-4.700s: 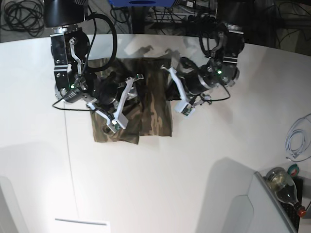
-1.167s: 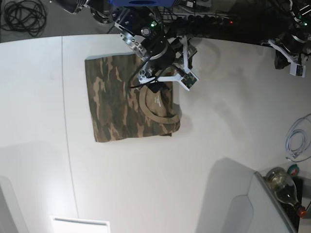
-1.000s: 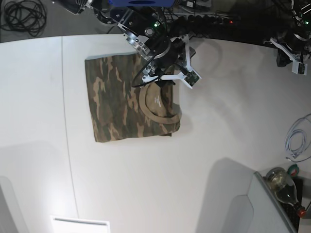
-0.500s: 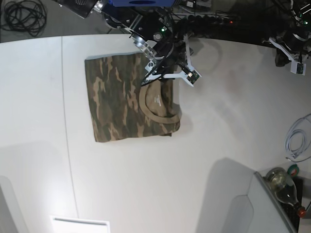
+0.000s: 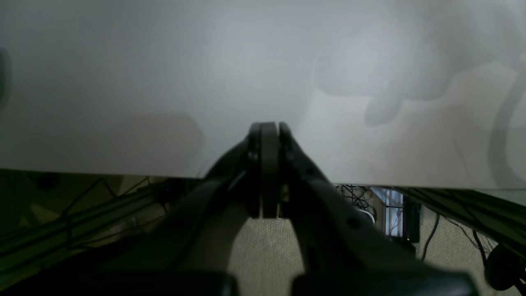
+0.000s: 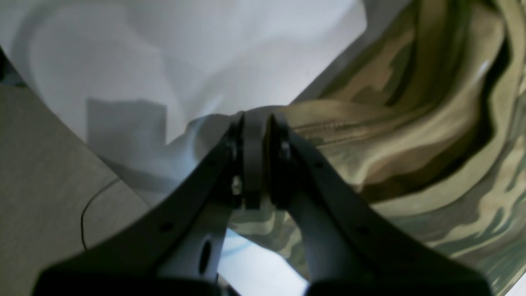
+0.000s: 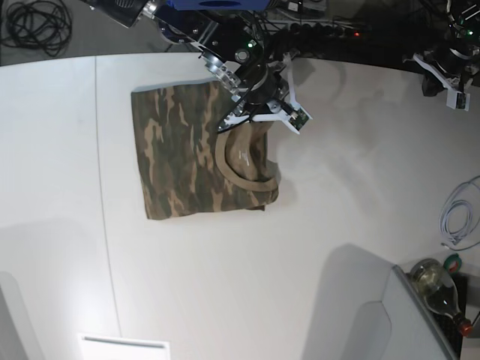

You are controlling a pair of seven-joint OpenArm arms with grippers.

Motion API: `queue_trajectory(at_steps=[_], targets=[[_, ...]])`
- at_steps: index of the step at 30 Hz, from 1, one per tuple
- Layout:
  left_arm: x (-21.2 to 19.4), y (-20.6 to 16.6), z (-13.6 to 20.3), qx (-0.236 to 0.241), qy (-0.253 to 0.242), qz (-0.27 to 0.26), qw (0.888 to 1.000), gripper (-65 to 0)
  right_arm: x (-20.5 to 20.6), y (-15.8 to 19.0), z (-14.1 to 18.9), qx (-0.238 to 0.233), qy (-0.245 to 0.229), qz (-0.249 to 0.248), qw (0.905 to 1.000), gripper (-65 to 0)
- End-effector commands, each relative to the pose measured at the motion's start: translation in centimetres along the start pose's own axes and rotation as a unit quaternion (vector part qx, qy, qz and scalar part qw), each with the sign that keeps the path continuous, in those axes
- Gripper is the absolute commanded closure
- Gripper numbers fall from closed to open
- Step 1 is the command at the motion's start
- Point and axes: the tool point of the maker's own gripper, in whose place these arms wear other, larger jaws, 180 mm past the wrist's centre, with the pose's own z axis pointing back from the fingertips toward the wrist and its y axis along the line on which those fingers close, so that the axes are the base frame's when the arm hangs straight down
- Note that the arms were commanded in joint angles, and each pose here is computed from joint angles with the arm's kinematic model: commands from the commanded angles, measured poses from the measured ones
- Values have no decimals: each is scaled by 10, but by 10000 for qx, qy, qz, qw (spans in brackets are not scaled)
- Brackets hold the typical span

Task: Layout the t-shirt on the table in an organized manner, then fold the t-shirt properly
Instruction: 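Smooth the collar edge of the folded shirt with the right gripper, then grasp the collar with the left gripper and pull it flat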

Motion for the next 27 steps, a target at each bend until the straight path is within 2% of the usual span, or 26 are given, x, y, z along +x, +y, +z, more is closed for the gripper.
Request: queue_trajectory(at_steps=[1, 4, 12, 14, 17, 19, 24, 27], targets=[[13, 9, 4, 87, -196, -79, 9997, 0, 21, 6, 6, 108, -386, 3, 9992, -27], [13, 8, 4, 81, -202, -81, 9997, 0, 27, 14, 9, 254, -628, 53, 9977, -27], [14, 7, 3, 68, -208, -86, 9997, 0, 26, 13, 8, 253, -636, 70, 9976, -32], [15, 6, 2, 63, -222, -71, 9997, 0, 24, 15, 6, 265, -585, 70, 9979, -72], [15, 3, 1, 34, -233, -57, 9997, 0, 26, 16, 7, 271, -616, 56, 9977, -219], [16, -10, -5, -150, -204, -148, 9996, 0, 30, 15, 10, 270, -673, 44, 9974, -285], [22, -47, -15, -613, -222, -386, 9971, 0, 47, -6, 37, 73, -1142, -20, 9934, -291], [45, -83, -11, -951, -617, -330, 9930, 0, 41, -54, 52, -566, -1235, -616, 9888, -288]])
